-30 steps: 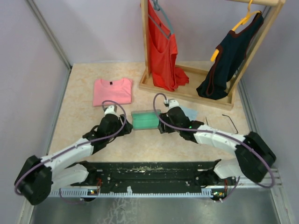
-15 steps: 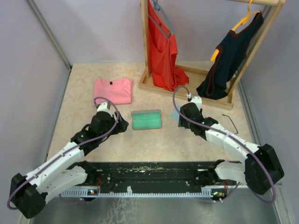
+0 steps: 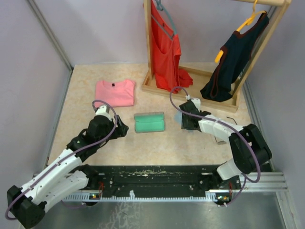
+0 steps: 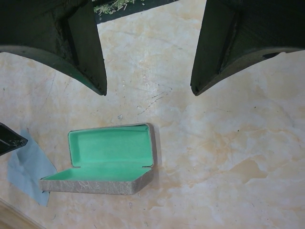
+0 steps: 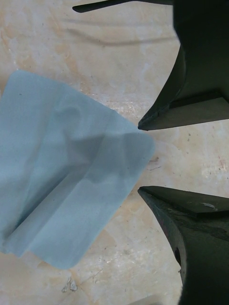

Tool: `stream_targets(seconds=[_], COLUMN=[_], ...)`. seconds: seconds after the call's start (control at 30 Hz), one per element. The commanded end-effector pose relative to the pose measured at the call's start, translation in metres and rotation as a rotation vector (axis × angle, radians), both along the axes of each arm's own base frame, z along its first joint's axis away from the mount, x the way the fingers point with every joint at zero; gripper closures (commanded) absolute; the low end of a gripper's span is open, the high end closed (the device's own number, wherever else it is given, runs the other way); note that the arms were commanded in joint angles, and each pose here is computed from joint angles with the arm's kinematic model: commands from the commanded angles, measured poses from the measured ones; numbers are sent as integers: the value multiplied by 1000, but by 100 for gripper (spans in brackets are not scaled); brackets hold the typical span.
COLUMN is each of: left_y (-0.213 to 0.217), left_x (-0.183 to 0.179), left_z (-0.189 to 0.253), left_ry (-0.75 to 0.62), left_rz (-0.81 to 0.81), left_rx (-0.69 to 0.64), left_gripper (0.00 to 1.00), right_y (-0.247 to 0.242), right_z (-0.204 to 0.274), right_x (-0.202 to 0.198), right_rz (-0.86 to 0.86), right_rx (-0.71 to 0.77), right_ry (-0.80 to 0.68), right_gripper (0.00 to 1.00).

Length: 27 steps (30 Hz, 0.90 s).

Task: Organize the sunglasses
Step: Pick up the glasses cleaning cloth from the center of the board.

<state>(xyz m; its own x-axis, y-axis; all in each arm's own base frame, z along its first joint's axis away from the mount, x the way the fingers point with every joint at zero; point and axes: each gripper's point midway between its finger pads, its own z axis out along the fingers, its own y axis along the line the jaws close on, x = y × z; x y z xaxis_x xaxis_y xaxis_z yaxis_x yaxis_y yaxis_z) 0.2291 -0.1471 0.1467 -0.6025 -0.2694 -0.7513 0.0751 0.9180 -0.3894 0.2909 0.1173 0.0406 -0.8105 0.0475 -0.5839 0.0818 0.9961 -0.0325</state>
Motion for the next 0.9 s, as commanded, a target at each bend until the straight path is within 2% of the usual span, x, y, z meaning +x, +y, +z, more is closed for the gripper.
stream_targets(seconds=[0.0, 0.87], left_y=[2, 1], left_x=[-1, -6], left_z=[8, 7], left_ry=[-16, -6], left_rz=[-3, -13], left_rx=[-8, -24], left_gripper=[23, 23], right_y=[7, -12], right_z=[11, -34], right_x=[19, -10], right_rz=[-9, -84], right_rx=[9, 3], right_ry=[-39, 84], right_gripper=[50, 66])
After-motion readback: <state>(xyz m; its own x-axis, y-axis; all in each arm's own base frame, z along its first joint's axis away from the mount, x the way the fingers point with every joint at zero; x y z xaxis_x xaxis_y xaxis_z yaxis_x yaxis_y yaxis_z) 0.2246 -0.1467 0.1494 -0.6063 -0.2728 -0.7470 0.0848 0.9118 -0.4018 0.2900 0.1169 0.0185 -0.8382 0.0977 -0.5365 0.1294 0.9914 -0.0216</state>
